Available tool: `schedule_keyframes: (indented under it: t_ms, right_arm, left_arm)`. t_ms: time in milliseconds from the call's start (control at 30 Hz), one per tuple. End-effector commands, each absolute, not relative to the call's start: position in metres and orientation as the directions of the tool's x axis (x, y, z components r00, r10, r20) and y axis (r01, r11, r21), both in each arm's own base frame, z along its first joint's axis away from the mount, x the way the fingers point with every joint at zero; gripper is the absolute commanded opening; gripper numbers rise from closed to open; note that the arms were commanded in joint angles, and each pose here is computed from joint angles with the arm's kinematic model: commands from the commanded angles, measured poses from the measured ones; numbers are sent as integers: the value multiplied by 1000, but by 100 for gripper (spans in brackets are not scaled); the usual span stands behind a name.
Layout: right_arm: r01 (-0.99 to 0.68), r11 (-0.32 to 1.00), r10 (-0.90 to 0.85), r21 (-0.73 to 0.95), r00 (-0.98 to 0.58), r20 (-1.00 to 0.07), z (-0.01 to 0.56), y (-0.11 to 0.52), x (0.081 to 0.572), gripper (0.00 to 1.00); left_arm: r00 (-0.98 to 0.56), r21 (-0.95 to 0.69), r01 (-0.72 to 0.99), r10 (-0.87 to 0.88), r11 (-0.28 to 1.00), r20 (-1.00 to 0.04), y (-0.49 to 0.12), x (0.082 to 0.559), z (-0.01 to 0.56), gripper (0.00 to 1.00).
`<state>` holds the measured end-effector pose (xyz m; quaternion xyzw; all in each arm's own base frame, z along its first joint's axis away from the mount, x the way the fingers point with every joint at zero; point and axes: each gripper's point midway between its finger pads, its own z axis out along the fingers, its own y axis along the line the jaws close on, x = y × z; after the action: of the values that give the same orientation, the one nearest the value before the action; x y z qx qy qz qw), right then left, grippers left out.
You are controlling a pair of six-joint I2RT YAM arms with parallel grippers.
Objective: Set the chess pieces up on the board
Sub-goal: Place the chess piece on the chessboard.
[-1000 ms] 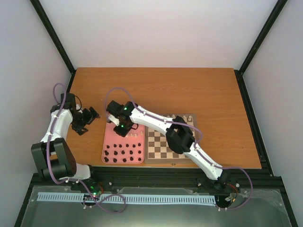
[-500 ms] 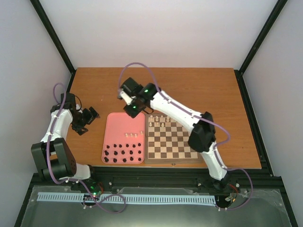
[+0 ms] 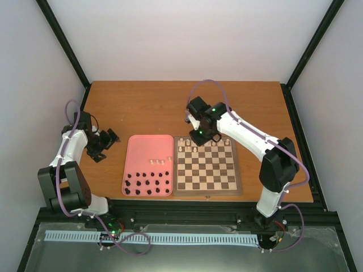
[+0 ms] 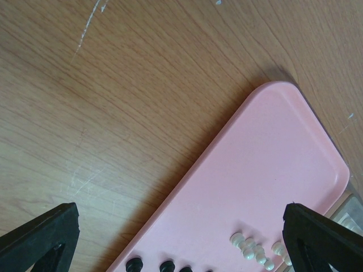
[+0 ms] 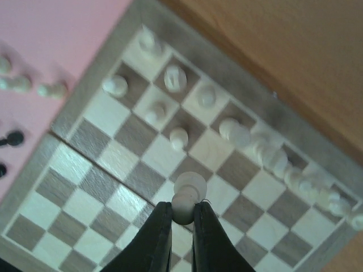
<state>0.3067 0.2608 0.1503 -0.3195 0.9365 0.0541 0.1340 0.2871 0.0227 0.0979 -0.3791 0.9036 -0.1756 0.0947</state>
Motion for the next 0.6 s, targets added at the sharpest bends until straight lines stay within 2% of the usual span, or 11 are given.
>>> schedule_keyframes:
  t_ms: [0, 567]
  right_arm:
    - [-565, 825, -540, 35, -804, -249, 129, 238, 299, 3]
    - [-560, 828, -551, 12, -818, -163, 83, 234, 306, 3]
  left_arm:
    - [-693, -419, -633, -718, 651, -68, 25, 300, 108, 100]
    - [-693, -411, -632, -716, 657, -81, 28, 303, 111, 100]
